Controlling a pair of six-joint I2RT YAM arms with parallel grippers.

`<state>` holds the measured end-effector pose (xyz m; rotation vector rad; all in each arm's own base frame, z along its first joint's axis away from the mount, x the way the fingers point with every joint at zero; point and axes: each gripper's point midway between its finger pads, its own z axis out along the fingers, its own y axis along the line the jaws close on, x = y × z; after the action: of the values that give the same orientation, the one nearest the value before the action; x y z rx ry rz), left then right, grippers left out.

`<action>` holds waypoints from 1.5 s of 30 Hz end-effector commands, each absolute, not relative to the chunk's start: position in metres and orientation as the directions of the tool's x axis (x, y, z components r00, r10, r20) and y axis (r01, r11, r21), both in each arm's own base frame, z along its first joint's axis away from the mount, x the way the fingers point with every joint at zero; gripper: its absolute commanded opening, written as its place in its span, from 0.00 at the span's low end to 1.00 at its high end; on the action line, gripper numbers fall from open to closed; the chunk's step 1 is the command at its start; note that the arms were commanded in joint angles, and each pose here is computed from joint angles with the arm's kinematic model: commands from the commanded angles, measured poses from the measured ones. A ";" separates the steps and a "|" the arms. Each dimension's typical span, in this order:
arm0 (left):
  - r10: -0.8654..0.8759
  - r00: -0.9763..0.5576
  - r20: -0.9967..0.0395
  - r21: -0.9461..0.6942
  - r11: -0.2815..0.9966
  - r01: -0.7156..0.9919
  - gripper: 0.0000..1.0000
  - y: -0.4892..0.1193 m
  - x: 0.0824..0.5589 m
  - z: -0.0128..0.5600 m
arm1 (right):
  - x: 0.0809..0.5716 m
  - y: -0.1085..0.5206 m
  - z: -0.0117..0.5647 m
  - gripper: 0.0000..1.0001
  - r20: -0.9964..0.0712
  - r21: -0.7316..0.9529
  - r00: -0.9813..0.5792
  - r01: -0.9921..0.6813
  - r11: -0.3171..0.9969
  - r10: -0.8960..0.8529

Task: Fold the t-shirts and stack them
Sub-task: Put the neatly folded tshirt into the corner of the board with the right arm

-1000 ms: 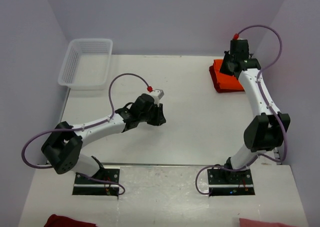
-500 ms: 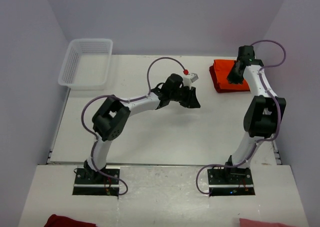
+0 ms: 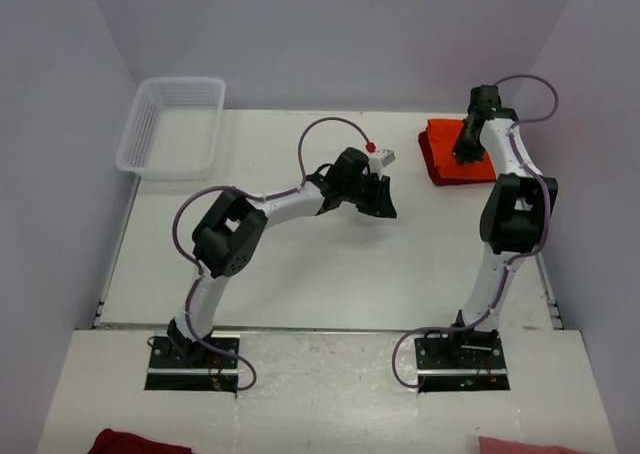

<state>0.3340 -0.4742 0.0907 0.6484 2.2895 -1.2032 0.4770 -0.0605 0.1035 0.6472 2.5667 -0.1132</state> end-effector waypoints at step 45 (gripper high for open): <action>0.152 -0.763 -0.628 -0.589 0.547 0.595 0.29 -0.405 0.252 0.161 | 0.510 -0.143 0.124 0.00 -0.564 -0.413 -0.802 0.480 0.774 0.197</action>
<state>0.2542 -0.4051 0.1292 0.6001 2.3387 -1.1036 0.5201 -0.1272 0.1455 0.5286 2.4018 -0.6326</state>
